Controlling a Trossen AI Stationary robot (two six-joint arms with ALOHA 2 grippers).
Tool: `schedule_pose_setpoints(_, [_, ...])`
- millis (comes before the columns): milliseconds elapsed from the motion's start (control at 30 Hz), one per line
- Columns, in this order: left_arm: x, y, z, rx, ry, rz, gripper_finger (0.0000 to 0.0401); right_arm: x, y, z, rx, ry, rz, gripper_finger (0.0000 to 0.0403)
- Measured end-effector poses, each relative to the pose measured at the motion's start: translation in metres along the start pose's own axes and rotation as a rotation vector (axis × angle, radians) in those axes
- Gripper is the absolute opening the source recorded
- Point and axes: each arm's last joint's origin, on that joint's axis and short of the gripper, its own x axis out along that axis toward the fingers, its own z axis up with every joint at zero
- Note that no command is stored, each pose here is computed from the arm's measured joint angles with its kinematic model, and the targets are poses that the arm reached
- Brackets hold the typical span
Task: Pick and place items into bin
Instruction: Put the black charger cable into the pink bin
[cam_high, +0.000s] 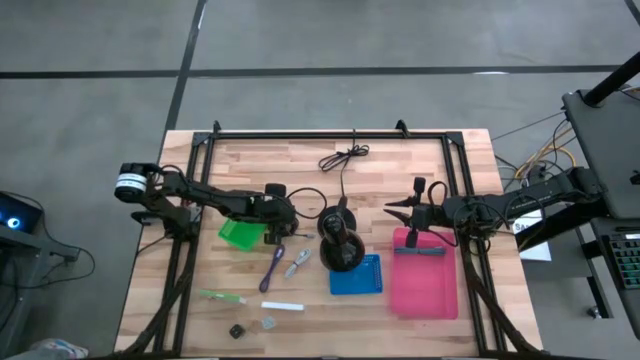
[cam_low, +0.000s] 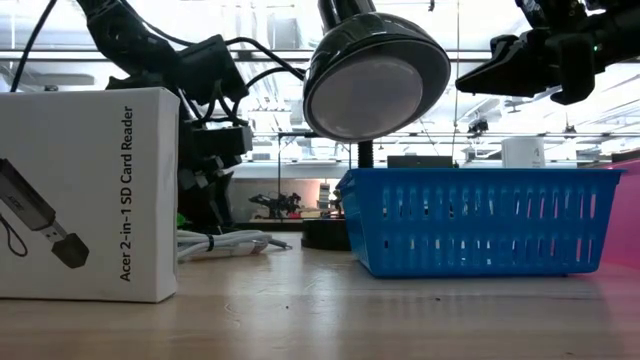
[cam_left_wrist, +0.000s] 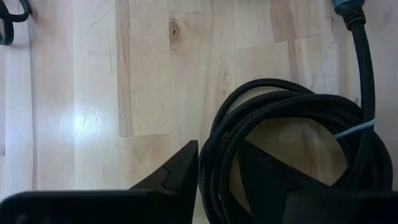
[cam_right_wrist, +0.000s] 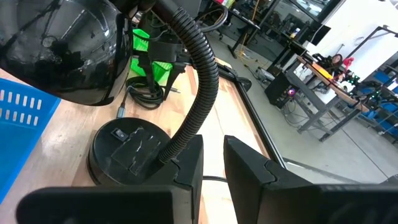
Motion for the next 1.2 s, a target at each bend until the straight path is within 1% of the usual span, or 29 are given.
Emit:
schedule_pose_setpoints(800, [0.0000,-0.0001,0.0000,0.001,0.000,0.000,0.0026,0.0000,0.0000,0.0000,0.000,0.000,0.000,0.0053])
schedule_pose_setpoints(933, [0.0000,0.0001,0.0000,0.024,0.000,0.002,0.0016,0.0000,0.0000,0.0000,0.000,0.000,0.000,0.0053])
schedule_pose_setpoints(1200, [-0.0001,0.0019,-0.0004,0.026,0.016,0.065,0.0012,0.0000,0.0000,0.0000,0.000,0.000,0.000,0.0053])
